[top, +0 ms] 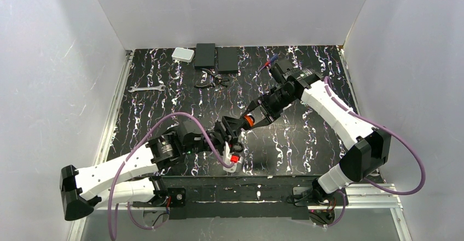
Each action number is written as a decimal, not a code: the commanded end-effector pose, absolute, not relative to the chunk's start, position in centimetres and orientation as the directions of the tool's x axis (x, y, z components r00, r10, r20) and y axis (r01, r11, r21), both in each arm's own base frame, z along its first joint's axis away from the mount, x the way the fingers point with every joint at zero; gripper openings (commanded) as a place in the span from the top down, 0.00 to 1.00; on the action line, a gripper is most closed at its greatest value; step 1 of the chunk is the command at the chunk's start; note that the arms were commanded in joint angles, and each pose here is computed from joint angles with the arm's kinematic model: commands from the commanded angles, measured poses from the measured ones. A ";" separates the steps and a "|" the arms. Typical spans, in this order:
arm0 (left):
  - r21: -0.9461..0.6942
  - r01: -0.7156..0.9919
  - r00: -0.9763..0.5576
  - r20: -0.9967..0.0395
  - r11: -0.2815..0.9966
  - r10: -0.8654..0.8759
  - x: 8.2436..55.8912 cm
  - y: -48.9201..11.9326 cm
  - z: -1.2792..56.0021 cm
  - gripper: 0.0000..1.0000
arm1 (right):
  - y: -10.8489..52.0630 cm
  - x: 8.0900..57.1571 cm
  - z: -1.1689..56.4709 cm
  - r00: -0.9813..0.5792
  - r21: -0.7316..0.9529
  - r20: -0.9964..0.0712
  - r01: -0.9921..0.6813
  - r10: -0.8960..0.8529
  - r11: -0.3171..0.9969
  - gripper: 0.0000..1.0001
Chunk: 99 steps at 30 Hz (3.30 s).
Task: Unlock with the key
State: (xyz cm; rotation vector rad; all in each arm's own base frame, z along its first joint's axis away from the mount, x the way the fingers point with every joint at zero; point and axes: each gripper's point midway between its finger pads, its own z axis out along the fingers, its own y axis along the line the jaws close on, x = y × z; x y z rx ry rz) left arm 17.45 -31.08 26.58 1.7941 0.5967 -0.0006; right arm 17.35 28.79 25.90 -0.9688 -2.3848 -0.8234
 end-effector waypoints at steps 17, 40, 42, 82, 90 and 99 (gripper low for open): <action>0.473 0.761 0.368 -0.879 0.445 0.304 17.8 -26.6 32.6 0.41 | 28.1 18.4 28.2 -0.752 0.468 0.495 0.652 0.435 0.596 0.99; -0.658 0.395 -0.423 -0.750 0.642 -0.508 24.5 -25.5 37.3 0.36 | 26.3 24.8 31.4 -0.873 0.641 0.071 0.410 0.482 0.649 0.99; -0.674 0.392 -0.468 -0.732 0.626 -0.495 25.1 -26.5 36.7 0.35 | 26.2 24.8 31.5 -0.874 0.643 0.061 0.404 0.482 0.651 0.99; -0.744 0.454 -0.672 -0.648 0.491 -0.359 27.6 -35.2 33.4 0.54 | 26.3 25.0 34.3 -0.886 0.725 -0.019 0.306 0.463 0.616 0.99; -0.768 0.407 -0.694 -0.612 0.495 -0.380 28.5 -35.8 32.7 1.00 | 26.5 25.4 34.7 -0.885 0.748 -0.048 0.275 0.463 0.603 0.99; -0.844 0.326 -0.682 -0.522 0.426 -0.513 28.8 -34.9 34.8 1.00 | 25.9 27.2 35.9 -0.851 0.773 -0.188 0.180 0.491 0.608 0.21</action>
